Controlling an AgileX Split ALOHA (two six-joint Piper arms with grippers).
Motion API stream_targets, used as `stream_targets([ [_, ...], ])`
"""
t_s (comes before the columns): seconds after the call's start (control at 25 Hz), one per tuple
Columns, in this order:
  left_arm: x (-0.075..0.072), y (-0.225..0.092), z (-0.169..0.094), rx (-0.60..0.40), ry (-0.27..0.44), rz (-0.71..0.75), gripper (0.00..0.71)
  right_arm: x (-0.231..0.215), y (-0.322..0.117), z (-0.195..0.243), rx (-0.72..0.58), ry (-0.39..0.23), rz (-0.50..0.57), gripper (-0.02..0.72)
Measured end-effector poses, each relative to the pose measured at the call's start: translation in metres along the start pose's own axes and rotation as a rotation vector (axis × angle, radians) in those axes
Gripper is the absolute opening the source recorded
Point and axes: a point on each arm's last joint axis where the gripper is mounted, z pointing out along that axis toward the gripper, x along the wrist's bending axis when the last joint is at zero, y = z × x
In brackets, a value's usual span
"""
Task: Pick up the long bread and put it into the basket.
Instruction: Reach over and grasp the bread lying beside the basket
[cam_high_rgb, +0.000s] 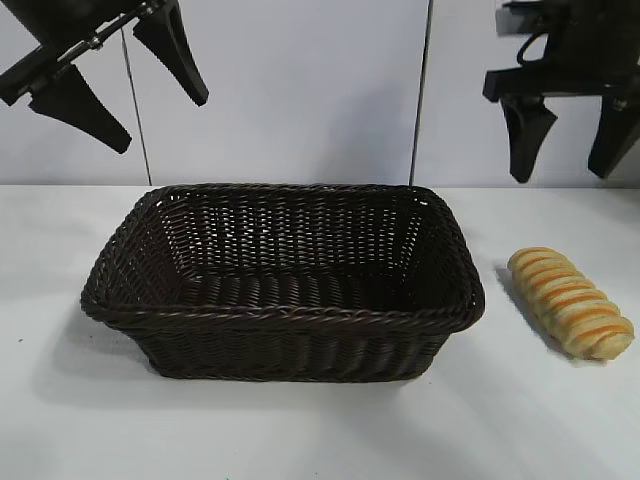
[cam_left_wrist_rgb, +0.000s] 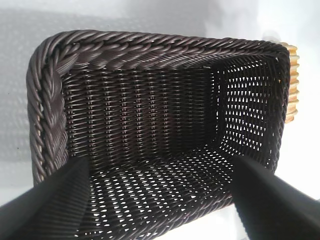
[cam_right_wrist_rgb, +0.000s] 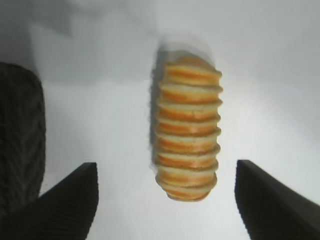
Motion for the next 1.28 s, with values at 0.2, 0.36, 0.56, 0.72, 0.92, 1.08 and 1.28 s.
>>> stream_targets([
  [0.2,0.0,0.0,0.0,0.0,0.0,0.0,0.568,0.0,0.001,0.003,-0.019,-0.007,-0.004,0.548],
  [0.36,0.0,0.0,0.0,0.0,0.0,0.0,0.568,-0.001,0.004,0.01,-0.02,-0.019,-0.01,0.548],
  [0.56,0.0,0.0,0.0,-0.001,0.0,0.0,0.568,-0.007,0.007,0.028,0.012,-0.017,0.005,0.548],
  [0.72,0.0,0.0,0.0,-0.001,0.0,0.0,0.568,-0.009,0.011,0.038,0.003,-0.014,0.009,0.548],
  [0.92,0.0,0.0,0.0,-0.002,0.0,0.0,0.568,-0.006,0.014,0.053,0.026,-0.003,0.011,0.548],
  [1.08,0.0,0.001,0.0,-0.007,0.0,0.0,0.568,-0.005,0.016,0.071,0.057,-0.001,0.007,0.548],
  [1.28,0.0,0.001,0.0,-0.007,0.0,0.001,0.568,-0.003,0.017,0.087,0.087,0.0,0.003,0.548],
])
